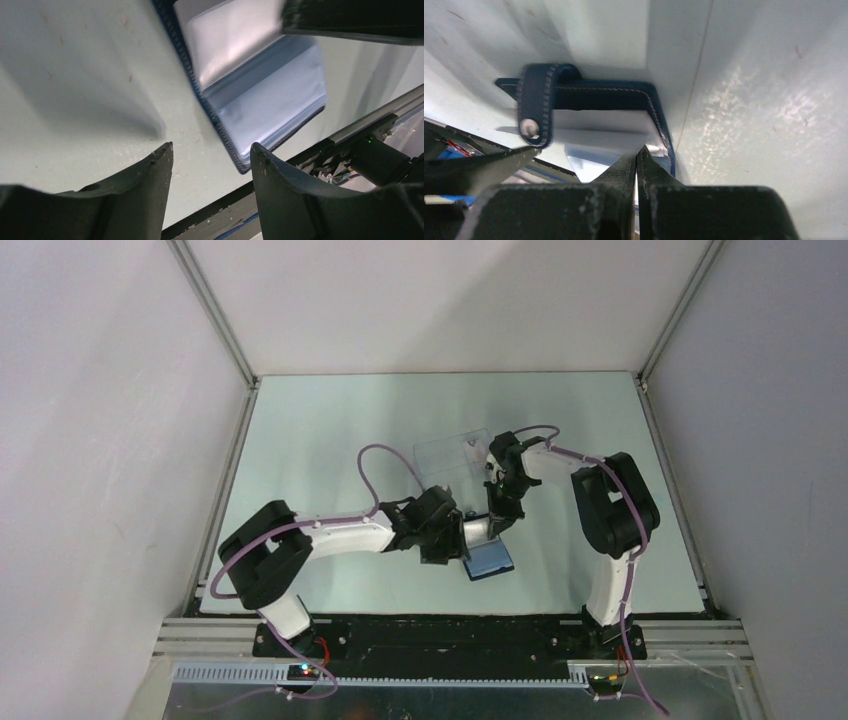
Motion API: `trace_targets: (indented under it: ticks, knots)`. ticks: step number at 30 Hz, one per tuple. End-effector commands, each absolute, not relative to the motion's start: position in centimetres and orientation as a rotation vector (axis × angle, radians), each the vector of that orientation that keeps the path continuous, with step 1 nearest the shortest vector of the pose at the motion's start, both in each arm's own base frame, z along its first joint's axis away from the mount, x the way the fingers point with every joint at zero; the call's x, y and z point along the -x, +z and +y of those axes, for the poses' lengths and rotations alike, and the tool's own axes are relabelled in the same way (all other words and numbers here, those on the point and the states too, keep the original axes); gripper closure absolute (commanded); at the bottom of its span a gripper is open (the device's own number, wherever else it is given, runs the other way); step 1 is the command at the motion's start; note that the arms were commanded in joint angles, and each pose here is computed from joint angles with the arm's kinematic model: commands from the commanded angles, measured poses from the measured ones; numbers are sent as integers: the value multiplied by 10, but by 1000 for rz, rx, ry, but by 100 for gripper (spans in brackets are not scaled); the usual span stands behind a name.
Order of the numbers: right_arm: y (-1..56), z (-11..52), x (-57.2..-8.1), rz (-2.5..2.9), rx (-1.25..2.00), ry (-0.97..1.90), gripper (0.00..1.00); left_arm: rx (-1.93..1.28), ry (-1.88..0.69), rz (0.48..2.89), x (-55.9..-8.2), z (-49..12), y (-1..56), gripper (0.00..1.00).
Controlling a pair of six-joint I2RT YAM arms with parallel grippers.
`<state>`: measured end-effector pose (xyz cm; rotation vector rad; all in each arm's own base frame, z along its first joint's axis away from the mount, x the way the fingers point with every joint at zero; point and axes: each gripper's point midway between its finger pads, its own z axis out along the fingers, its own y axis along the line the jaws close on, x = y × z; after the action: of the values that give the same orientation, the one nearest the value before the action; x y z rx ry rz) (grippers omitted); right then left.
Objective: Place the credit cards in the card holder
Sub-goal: Open the card holder at the center of the board.
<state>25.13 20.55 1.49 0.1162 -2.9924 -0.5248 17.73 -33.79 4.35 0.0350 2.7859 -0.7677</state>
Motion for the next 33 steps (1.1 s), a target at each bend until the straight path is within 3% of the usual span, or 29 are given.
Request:
trace_targets:
  ticks: [1,5,10,20,27,30,33]
  knots:
    - [1,180,-231,-2988,-102,-340,100,100,-1029,2732,-177,-362,52,38]
    - [3,177,-222,-2982,-98,-347,100,119,-999,2759,-178,-363,39,40]
    - [7,174,-204,-2949,-115,-354,100,81,-903,2795,-185,-365,27,54]
    - [21,177,-170,-2936,-132,-387,99,-200,-755,2842,-210,-391,26,64]
    - [39,202,-171,-2945,-26,-703,97,-342,-845,2816,-220,-420,39,71]
    - [34,202,-175,-2951,38,-735,97,-346,-815,2764,-227,-413,56,68]
    - [30,200,-177,-2947,62,-728,98,-315,-699,2743,-229,-388,63,57]
